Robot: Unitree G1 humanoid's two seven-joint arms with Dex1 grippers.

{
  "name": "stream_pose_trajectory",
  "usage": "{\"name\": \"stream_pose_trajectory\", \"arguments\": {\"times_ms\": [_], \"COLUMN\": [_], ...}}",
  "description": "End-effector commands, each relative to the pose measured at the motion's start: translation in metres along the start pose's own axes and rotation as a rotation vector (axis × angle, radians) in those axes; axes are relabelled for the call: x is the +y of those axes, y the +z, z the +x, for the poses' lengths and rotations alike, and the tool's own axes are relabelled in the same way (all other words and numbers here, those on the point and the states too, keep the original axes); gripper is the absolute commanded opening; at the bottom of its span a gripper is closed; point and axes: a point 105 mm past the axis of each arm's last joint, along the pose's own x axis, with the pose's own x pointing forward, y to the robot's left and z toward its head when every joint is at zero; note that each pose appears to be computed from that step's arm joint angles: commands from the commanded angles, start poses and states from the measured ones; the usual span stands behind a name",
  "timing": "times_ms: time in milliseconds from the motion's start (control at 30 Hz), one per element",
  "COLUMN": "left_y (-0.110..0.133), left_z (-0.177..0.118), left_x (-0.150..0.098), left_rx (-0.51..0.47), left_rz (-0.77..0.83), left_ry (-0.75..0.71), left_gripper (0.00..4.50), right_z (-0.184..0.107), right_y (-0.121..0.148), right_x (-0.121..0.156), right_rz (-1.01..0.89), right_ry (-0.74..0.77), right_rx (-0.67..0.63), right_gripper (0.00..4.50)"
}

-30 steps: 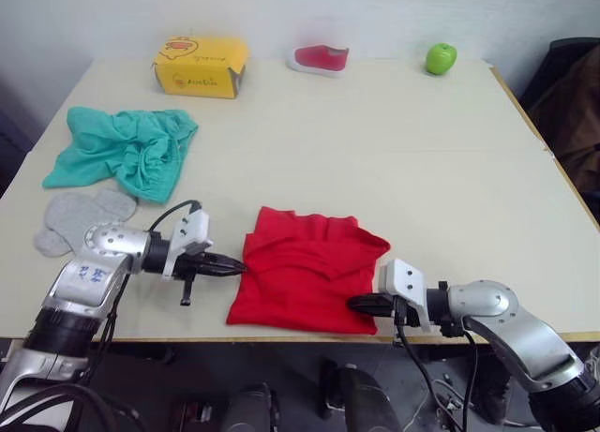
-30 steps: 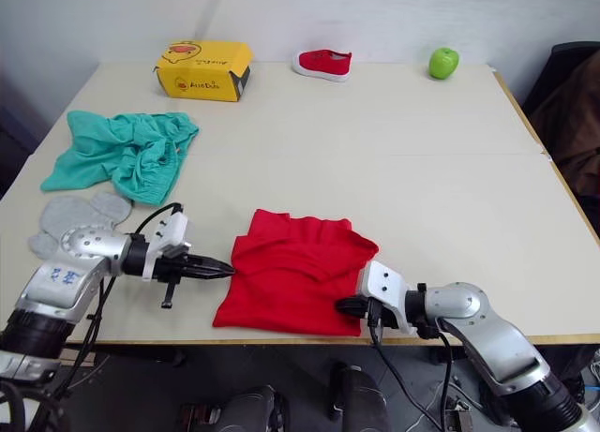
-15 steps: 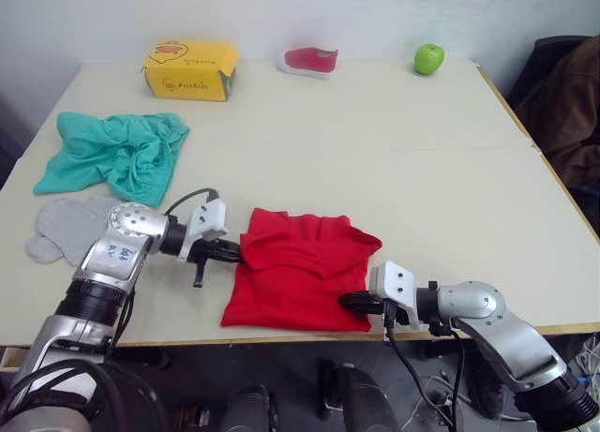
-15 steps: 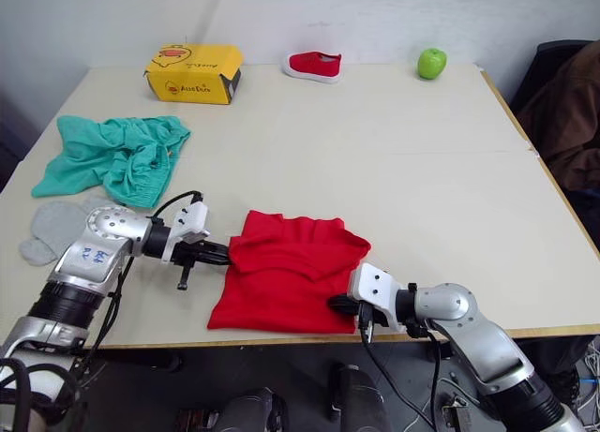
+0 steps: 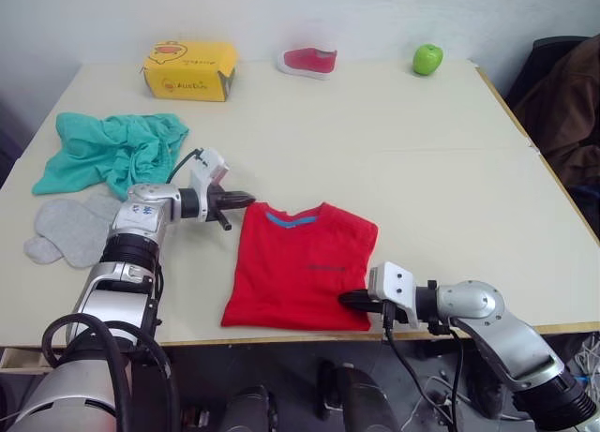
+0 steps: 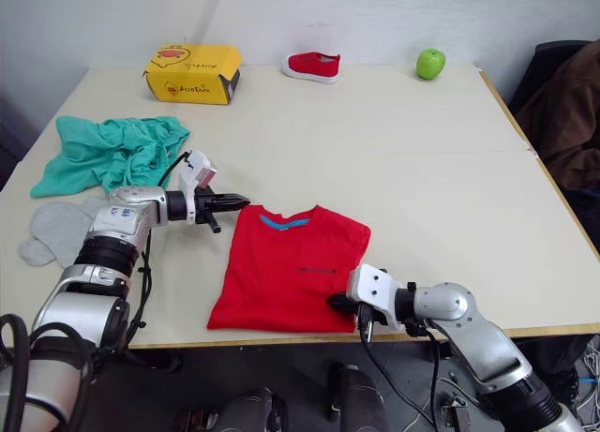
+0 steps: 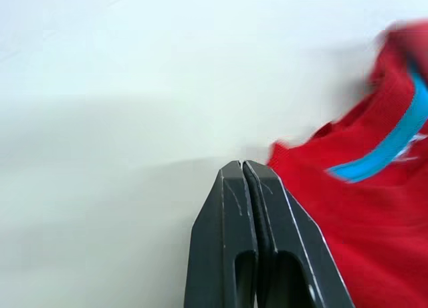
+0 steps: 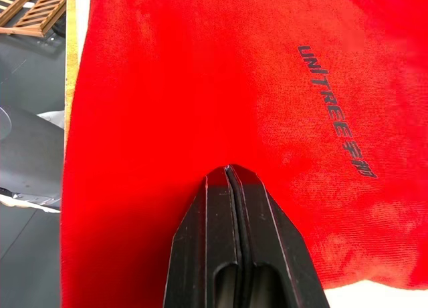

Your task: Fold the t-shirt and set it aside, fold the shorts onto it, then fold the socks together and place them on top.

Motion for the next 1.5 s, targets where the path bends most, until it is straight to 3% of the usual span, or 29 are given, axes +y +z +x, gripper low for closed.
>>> {"name": "stream_pose_trajectory", "arguments": {"times_ms": [33, 167, 267, 333, 433, 667, 900, 1000, 1100, 1200, 1333, 1500], "left_y": [0.022, 0.042, 0.032, 0.016, -0.002, -0.049, -0.059, -0.047, -0.018, 0.003, 0.032, 0.056], "left_z": [-0.011, -0.029, -0.041, -0.037, -0.025, -0.007, -0.022, -0.025, -0.032, -0.047, -0.075, -0.069], "left_x": [-0.010, -0.058, -0.110, -0.122, -0.124, -0.107, -0.103, -0.107, -0.121, -0.127, -0.133, -0.124], "left_rx": [-0.073, -0.142, -0.069, -0.010, 0.039, 0.184, 0.201, 0.127, 0.009, -0.060, -0.143, -0.275], "left_rz": [0.073, 0.150, 0.226, 0.279, 0.310, 0.390, 0.371, 0.358, 0.331, 0.327, 0.320, 0.438], "left_ry": [-0.081, -0.328, -0.527, -0.547, -0.511, -0.380, -0.361, -0.339, -0.363, -0.383, -0.477, -0.364], "left_gripper": [0.03, 0.03, 0.03, 0.03, 0.03, 0.03, 0.03, 0.03, 0.03, 0.03, 0.90, 2.29], "right_z": [-0.005, -0.012, -0.021, -0.020, -0.011, 0.029, -0.005, -0.035, -0.054, -0.071, -0.092, -0.078], "right_y": [-0.012, 0.007, 0.046, 0.060, 0.069, 0.030, -0.006, 0.004, 0.032, 0.042, 0.031, 0.003], "right_x": [-0.004, -0.010, -0.020, -0.026, -0.037, -0.068, -0.114, -0.127, -0.120, -0.102, -0.055, -0.041], "right_rz": [0.027, 0.060, 0.161, 0.183, 0.202, 0.129, 0.037, 0.110, 0.205, 0.354, 0.617, 0.958], "right_ry": [-0.033, -0.032, -0.004, 0.012, 0.000, -0.134, -0.346, -0.366, -0.284, -0.183, 0.021, 0.002], "right_rx": [0.050, -0.015, -0.154, -0.196, -0.210, -0.025, 0.136, 0.076, -0.035, -0.069, -0.003, 0.006], "right_gripper": [0.00, 0.00, 0.00, 0.00, 0.00, 0.00, 0.00, 0.00, 0.00, 0.00, 0.91, 2.51]}}
